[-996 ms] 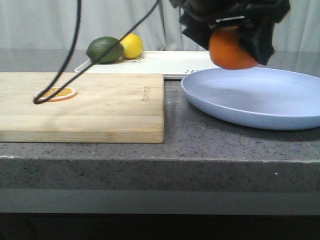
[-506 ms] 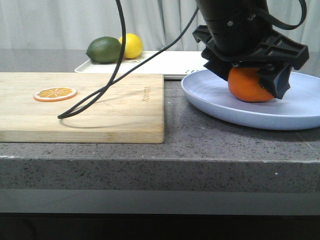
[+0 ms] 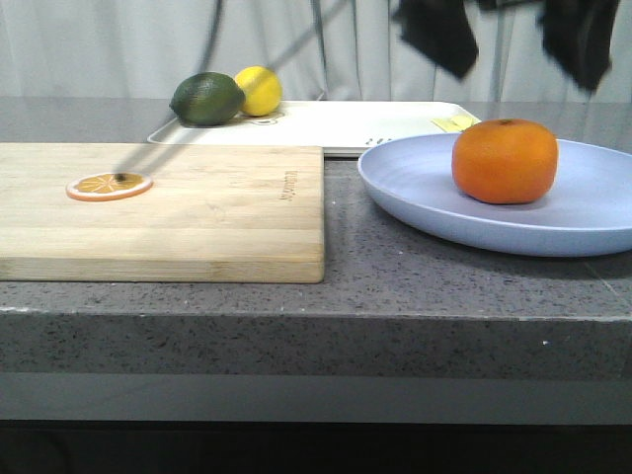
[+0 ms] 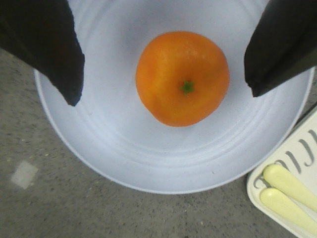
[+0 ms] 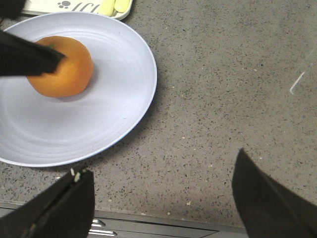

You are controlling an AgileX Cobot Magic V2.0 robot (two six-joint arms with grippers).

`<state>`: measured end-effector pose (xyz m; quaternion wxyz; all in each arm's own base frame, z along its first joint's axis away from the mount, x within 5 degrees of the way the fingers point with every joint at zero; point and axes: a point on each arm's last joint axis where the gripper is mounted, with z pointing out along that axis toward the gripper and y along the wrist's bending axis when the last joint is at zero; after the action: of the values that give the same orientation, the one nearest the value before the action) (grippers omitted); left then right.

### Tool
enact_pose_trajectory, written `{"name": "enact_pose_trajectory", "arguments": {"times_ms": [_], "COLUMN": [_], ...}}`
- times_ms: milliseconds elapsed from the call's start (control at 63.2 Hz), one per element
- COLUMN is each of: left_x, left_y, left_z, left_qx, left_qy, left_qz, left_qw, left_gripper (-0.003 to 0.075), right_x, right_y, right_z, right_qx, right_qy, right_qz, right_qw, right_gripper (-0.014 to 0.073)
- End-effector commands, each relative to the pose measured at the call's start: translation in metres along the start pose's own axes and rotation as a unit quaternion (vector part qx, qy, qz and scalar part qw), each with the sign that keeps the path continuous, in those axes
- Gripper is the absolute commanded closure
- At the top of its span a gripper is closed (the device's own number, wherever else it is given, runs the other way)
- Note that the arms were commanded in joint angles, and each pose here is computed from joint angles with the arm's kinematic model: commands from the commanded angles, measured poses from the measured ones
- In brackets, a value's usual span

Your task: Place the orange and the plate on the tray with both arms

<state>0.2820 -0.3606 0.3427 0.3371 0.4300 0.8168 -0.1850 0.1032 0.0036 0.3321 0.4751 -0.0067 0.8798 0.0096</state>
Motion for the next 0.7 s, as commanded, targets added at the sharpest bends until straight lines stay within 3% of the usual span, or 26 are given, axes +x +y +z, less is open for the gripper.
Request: {"name": "enact_pose_trajectory", "arguments": {"times_ms": [0,269,680], "left_x": [-0.024,0.007,0.111], "left_y": [-0.004,0.017,0.052], "left_z": [-0.074,-0.139,-0.205], "left_qx": [0.000,-0.035,-0.109], "left_qy": [-0.084,-0.119,-0.123], "left_qz": [-0.003,-0.024,-0.107], "left_qw": [0.996,0.992,0.981], "left_gripper": [0.0081,0.0082,0.0081], "right_x": [-0.011,-0.011,-0.012], "right_y": [0.001,0.001,0.001], "right_z": [-0.003,-0.003,-0.003], "right_qx": [-0.002,-0.002,-0.002], "right_qy": [-0.033,-0.030,-0.035], "right_qz": [-0.004,-0.004,-0.004], "right_qw": [0.999,1.000,0.999], "right_gripper": [0.0012,0.0012,0.0012]}}
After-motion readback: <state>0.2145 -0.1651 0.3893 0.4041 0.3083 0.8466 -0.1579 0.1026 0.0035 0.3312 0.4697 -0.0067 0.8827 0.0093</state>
